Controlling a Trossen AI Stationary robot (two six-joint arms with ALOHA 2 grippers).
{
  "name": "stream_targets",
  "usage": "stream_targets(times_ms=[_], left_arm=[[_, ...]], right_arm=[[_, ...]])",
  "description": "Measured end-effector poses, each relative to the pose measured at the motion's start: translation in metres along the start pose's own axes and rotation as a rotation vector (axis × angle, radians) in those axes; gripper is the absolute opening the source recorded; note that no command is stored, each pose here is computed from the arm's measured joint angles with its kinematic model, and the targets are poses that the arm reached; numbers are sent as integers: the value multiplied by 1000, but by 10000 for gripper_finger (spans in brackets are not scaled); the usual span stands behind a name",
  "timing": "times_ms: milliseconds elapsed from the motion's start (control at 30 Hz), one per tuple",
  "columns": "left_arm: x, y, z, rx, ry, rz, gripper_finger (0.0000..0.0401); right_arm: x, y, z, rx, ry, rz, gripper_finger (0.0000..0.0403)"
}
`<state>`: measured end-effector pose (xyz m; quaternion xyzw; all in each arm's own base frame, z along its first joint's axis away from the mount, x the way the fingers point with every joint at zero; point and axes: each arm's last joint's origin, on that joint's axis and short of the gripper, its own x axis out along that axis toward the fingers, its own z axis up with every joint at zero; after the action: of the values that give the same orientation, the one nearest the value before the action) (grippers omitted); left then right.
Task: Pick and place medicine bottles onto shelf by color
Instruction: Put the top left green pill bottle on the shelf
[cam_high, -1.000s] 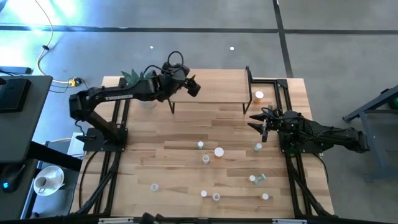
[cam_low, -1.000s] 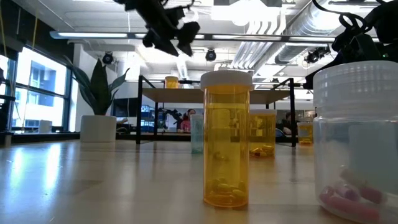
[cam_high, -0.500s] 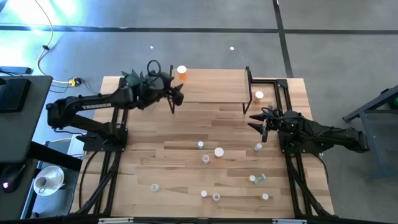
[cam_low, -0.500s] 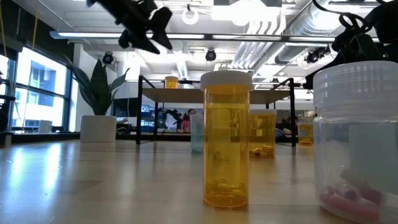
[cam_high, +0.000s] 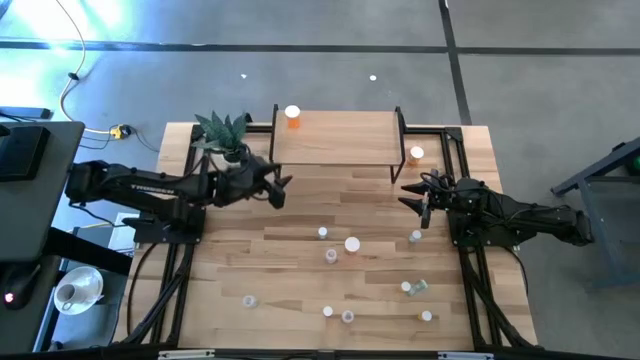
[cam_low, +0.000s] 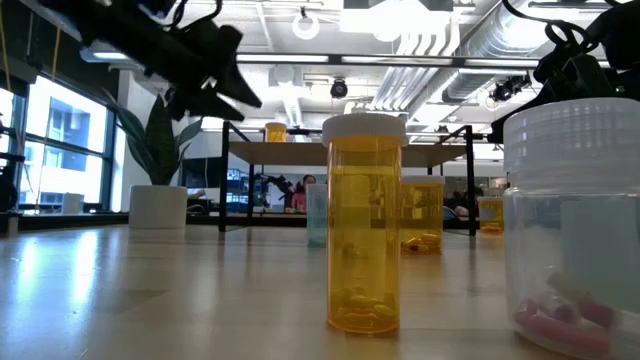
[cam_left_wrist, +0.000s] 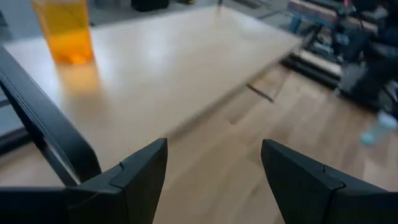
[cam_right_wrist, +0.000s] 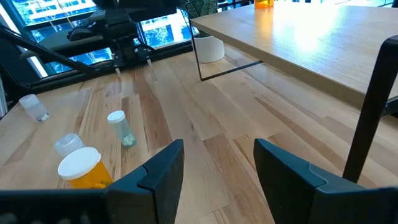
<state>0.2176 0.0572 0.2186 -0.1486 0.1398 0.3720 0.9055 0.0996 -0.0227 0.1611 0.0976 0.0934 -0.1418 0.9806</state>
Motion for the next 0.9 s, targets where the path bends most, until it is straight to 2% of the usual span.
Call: stream_targets(times_ms=[200,333,567,900], left_arm=[[-7,-5,-26,-2,20,-5,250],[-12,-11,-30,32,14,-15,250],[-15,-15,-30,125,17,-66,250],[-16,-16,-29,142,51,-183,250]], right_arm=[[0,0,0,0,0,0,185],[0,0,0,2,-4,1,185],[0,1,5,136,-52,13,185],[-6,6,34,197,-350,109,185]])
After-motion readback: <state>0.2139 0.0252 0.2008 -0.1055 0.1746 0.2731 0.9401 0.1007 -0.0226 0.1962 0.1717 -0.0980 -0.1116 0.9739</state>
